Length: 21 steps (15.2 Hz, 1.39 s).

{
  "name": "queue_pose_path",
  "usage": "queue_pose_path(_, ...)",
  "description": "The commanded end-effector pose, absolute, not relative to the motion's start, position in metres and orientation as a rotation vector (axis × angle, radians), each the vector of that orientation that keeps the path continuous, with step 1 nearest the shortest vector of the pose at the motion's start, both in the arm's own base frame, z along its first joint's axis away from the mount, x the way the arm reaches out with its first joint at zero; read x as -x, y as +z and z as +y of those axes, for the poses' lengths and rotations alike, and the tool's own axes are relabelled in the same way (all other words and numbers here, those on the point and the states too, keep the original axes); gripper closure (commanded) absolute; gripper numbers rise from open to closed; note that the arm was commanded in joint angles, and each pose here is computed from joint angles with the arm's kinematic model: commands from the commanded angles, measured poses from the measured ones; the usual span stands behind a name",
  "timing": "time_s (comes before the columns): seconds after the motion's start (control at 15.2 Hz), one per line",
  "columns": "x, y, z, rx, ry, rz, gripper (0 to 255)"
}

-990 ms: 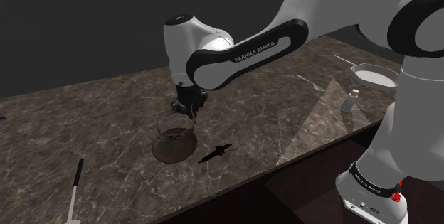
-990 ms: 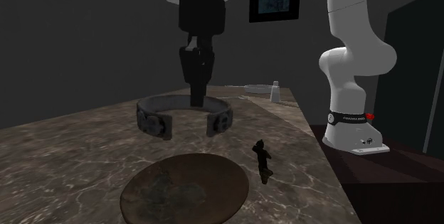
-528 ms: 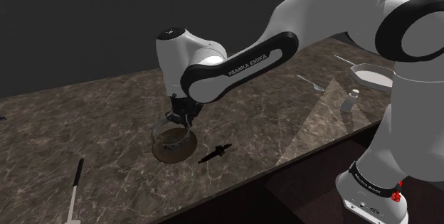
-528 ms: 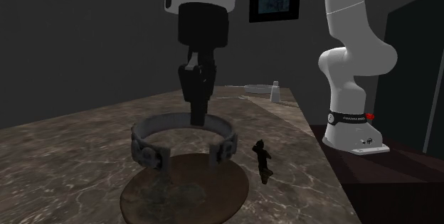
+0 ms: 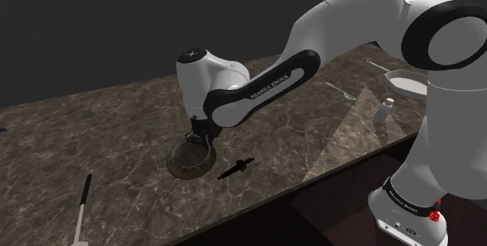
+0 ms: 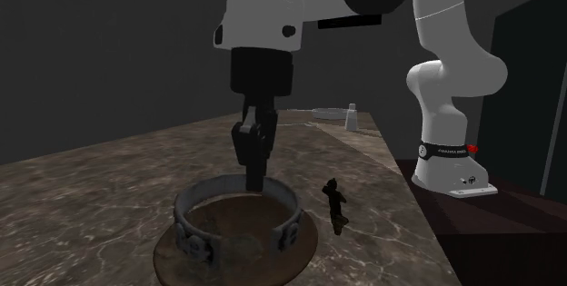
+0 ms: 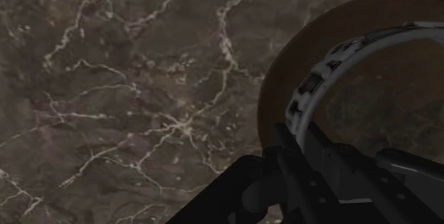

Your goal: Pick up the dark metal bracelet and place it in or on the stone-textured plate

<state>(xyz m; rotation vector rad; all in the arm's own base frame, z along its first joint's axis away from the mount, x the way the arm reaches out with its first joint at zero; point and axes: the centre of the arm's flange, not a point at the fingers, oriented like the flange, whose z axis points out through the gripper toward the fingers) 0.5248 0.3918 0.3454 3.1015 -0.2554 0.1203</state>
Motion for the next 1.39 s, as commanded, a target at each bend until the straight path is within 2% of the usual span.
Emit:
queue_pose_path(0.0,-0.526,0.335,0.393,-3.102,0.121,-0.255,255)
queue_pose_path(0.53,-0.526,0.335,0.393,-3.102,0.121,-0.255,255)
queue_pose_path(0.59,-0.526,0.335,0.393,-3.102,0.121,-0.255,0)
queue_pose_path(0.92,-0.526,0.335,0.393,-3.102,0.121,-0.255,0)
queue_pose_path(1.19,-0.522,0.385,0.394,-3.102,0.121,-0.255,0)
queue_pose_path(1.32,-0.522,0.385,0.394,-3.102,0.121,-0.255,0)
